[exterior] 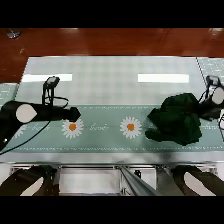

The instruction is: Fold the shirts.

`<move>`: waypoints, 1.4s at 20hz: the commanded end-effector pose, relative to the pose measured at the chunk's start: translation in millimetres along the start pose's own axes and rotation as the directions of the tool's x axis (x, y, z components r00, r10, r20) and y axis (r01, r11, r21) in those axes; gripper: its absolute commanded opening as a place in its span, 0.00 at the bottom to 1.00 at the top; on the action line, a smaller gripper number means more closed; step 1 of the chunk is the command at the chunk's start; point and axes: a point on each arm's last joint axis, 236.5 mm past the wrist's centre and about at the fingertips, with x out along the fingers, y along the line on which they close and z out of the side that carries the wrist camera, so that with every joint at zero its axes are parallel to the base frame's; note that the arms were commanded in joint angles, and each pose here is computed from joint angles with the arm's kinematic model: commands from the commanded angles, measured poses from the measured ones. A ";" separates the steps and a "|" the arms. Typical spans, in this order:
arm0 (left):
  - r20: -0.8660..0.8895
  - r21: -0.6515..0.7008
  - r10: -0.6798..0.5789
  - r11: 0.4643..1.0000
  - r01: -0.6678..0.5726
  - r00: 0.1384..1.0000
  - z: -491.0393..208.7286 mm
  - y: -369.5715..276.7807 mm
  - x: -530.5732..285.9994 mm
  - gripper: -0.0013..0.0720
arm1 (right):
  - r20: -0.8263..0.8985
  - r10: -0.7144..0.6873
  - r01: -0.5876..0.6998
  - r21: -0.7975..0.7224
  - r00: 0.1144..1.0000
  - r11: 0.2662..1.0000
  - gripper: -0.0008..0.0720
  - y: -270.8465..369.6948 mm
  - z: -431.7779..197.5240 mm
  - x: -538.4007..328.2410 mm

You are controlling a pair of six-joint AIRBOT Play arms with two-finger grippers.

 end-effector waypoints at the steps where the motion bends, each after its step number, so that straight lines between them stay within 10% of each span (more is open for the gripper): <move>1: 0.042 -0.044 -0.018 0.999 0.020 0.999 -9.1 0.5 13.4 0.98 | -0.149 0.115 -0.104 0.080 0.982 0.991 0.87 20.0 -45.4 45.4; 3: 0.114 -0.050 -0.023 0.998 0.029 0.993 8.7 -0.5 14.2 0.98 | -0.214 0.160 -0.148 0.068 0.964 0.987 0.75 34.5 -52.6 54.9; 5: 0.137 -0.055 -0.032 0.998 0.040 0.990 16.3 -3.2 12.5 0.98 | -0.193 0.216 -0.218 0.007 0.957 0.976 0.06 49.0 -37.0 42.2; 9: 0.148 -0.045 -0.042 0.998 0.049 0.988 26.0 -9.0 3.1 0.98 | 0.192 0.318 -0.299 -0.119 0.929 0.947 0.06 61.1 68.7 -85.9; 15: -0.042 0.084 -0.073 0.994 0.076 0.996 -14.1 -19.1 -2.7 0.98 | 0.599 0.531 -0.395 -0.356 0.599 0.847 0.06 74.8 101.8 -321.2; 24: 0.111 -0.012 -0.186 0.982 0.189 0.976 22.0 -46.1 -7.6 0.98 | 0.643 0.740 -0.348 -0.660 0.195 0.665 0.06 93.0 46.8 -525.5; 28: 0.185 -0.013 -0.176 0.983 0.181 0.967 39.8 -43.0 -9.9 0.98 | 0.470 0.838 -0.398 -0.738 0.277 0.546 0.06 120.3 12.3 -501.8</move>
